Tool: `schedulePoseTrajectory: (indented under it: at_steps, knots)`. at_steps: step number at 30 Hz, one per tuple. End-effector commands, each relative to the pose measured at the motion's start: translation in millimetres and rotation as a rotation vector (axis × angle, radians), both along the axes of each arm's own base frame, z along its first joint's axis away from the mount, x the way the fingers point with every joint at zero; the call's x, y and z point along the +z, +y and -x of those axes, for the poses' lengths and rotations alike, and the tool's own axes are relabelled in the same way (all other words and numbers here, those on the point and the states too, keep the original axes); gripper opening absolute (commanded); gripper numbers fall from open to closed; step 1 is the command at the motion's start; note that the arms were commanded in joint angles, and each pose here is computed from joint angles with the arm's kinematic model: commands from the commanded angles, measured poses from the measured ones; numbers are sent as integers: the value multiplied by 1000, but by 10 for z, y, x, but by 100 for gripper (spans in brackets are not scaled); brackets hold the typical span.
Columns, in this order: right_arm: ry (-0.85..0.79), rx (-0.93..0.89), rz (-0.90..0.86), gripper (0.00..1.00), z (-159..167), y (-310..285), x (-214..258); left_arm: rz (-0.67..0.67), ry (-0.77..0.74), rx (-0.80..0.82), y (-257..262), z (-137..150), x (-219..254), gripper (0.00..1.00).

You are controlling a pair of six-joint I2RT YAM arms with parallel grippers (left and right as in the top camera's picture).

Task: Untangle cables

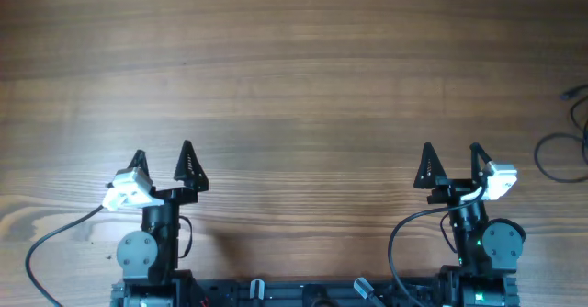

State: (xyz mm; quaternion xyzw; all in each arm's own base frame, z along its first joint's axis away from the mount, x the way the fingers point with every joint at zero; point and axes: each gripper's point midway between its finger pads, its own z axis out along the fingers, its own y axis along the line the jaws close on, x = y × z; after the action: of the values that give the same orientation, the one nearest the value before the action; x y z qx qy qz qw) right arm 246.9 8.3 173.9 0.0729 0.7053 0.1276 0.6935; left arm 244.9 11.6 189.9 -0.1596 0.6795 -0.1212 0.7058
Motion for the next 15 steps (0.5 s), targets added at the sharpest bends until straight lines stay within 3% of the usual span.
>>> schedulePoseTrajectory:
  at_steps: [1,7,15]
  knots:
    - [-16,10,-6,100,9,21,38,-92,22,9,14,-11,-112,100]
    - [-16,10,-5,100,9,21,38,-222,110,-67,-105,-8,-328,100]
    - [-16,10,-5,100,9,21,38,-212,109,-70,-110,-8,-329,100]
